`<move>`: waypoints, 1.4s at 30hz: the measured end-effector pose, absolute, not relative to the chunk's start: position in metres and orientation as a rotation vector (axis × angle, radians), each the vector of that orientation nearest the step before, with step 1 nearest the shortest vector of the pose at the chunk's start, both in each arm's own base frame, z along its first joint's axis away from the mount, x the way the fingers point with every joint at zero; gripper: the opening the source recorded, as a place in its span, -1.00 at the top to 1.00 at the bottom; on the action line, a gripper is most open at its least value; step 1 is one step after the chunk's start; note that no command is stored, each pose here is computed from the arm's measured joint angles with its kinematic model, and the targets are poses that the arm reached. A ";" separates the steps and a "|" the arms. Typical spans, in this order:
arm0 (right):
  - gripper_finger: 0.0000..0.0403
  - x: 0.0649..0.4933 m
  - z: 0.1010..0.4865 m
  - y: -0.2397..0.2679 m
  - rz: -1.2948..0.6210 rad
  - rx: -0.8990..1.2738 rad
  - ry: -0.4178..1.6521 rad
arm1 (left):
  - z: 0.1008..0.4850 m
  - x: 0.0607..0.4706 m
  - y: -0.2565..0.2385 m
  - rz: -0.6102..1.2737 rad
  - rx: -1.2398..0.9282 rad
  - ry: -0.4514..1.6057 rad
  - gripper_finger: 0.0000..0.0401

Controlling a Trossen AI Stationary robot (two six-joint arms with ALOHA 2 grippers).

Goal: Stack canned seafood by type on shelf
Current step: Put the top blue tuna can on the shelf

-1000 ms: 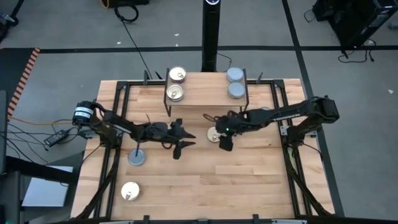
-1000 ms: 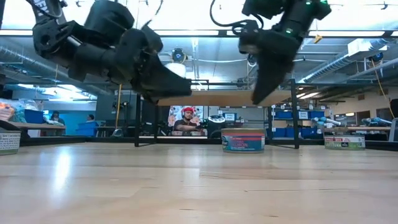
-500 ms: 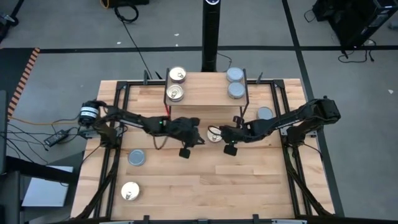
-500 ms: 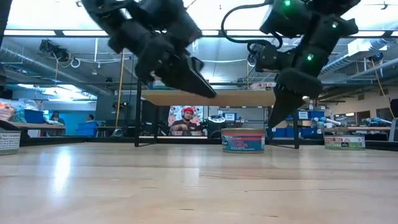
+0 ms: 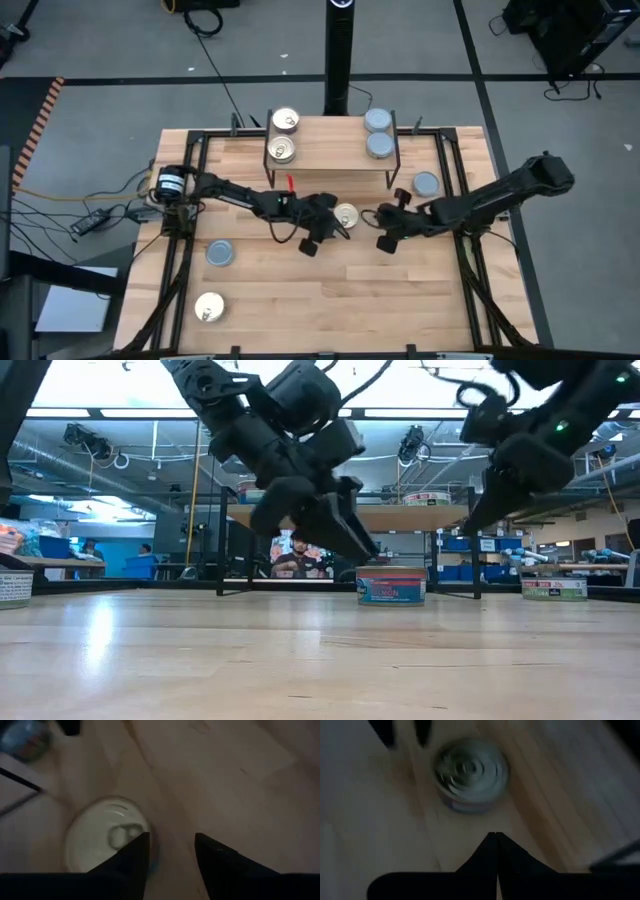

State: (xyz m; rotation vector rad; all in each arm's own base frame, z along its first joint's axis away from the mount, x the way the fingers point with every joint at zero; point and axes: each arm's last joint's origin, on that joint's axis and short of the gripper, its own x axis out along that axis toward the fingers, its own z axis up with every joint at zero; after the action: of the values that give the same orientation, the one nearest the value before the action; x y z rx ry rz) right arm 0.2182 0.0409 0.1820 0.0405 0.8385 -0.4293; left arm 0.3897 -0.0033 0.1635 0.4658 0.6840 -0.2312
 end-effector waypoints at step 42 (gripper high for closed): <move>0.97 0.213 0.186 0.047 -0.346 0.049 0.653 | 0.173 0.379 -0.010 -0.157 0.697 0.775 1.00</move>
State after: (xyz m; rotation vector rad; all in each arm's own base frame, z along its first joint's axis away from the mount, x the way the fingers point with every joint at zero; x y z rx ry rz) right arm 0.2131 0.0467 0.1858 0.0493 0.6528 -0.3456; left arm 0.3791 -0.0101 0.1729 0.6971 0.7754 -0.1568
